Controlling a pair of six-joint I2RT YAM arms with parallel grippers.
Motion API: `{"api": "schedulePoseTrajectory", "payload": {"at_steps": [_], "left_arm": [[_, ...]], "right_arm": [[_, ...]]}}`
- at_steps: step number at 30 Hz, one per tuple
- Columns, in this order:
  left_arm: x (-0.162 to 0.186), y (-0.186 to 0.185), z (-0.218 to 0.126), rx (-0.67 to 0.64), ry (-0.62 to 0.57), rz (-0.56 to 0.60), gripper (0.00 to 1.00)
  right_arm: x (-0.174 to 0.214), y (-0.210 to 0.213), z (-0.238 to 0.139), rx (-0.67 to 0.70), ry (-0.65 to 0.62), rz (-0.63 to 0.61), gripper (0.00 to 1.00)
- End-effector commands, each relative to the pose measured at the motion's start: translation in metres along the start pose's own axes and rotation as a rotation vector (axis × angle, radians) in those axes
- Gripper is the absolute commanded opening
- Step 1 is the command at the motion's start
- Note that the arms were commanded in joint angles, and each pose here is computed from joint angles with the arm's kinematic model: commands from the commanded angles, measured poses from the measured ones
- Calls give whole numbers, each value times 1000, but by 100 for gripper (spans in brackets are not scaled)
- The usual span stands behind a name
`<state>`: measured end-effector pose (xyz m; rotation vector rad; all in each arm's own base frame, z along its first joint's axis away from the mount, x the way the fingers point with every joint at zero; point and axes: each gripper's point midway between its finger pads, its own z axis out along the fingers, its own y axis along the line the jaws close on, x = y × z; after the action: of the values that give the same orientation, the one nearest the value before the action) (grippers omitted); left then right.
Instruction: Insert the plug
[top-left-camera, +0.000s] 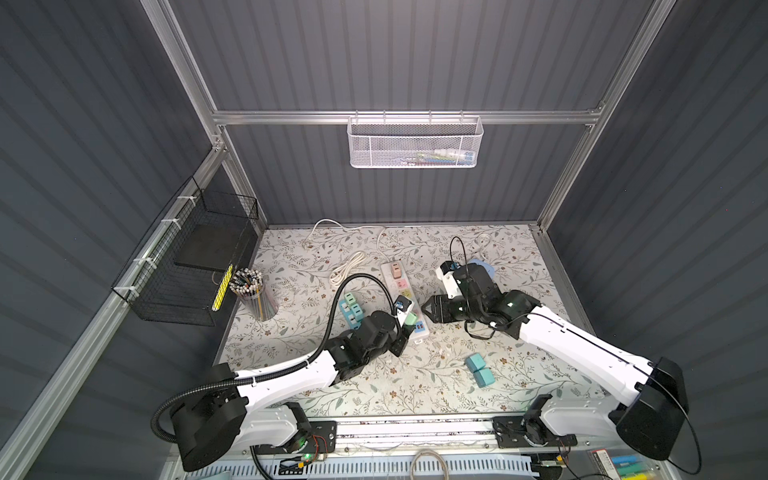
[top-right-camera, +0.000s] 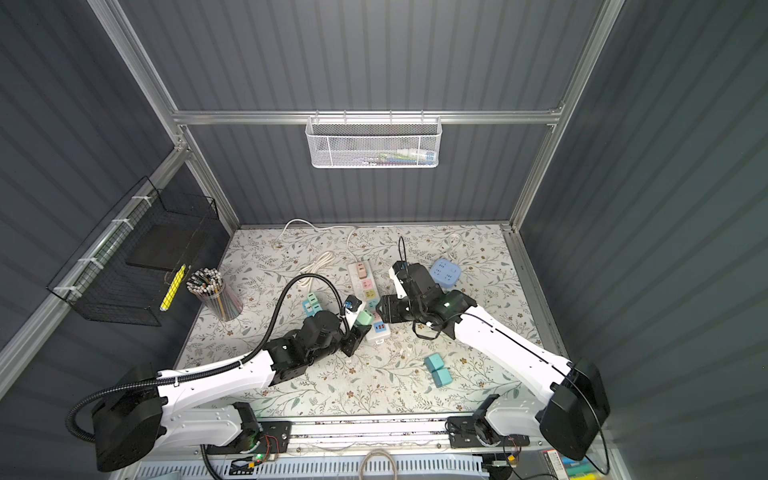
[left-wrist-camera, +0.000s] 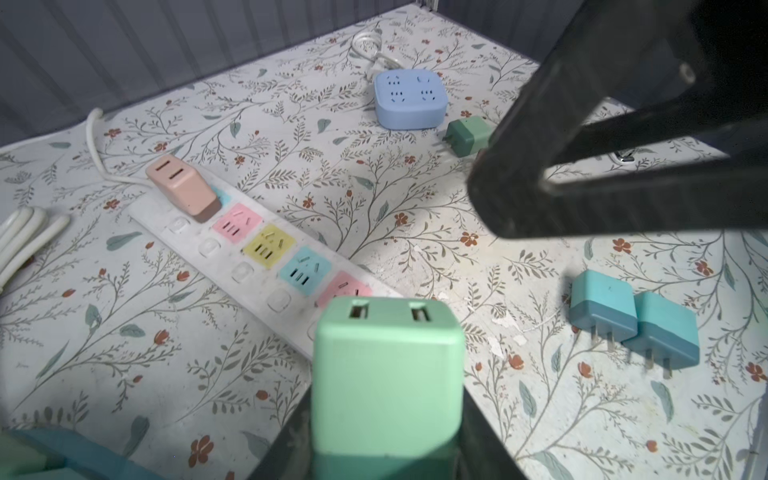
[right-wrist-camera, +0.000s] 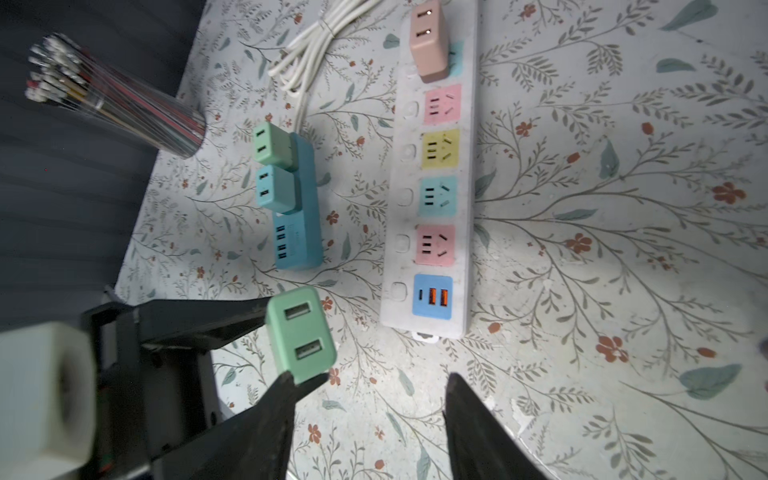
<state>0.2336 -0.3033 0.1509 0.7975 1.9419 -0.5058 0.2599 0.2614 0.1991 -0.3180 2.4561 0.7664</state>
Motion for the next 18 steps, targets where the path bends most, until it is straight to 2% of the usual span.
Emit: {"api": "schedulePoseTrajectory", "payload": {"at_steps": [1,5,12,18], "left_arm": [[-42,-6,-8,32,-185,25,22],[-54,-10,-14,58,-222,18,21],[-50,-14,-14,80,-185,7,20],[-49,-14,-19,87,-201,-4,21]], "right_arm": [[-7,29,-15,-143,-5,-27,58],[2,46,-15,-247,52,-43,58],[2,54,-2,-302,66,-47,49],[0,55,6,-310,76,-52,44]]}}
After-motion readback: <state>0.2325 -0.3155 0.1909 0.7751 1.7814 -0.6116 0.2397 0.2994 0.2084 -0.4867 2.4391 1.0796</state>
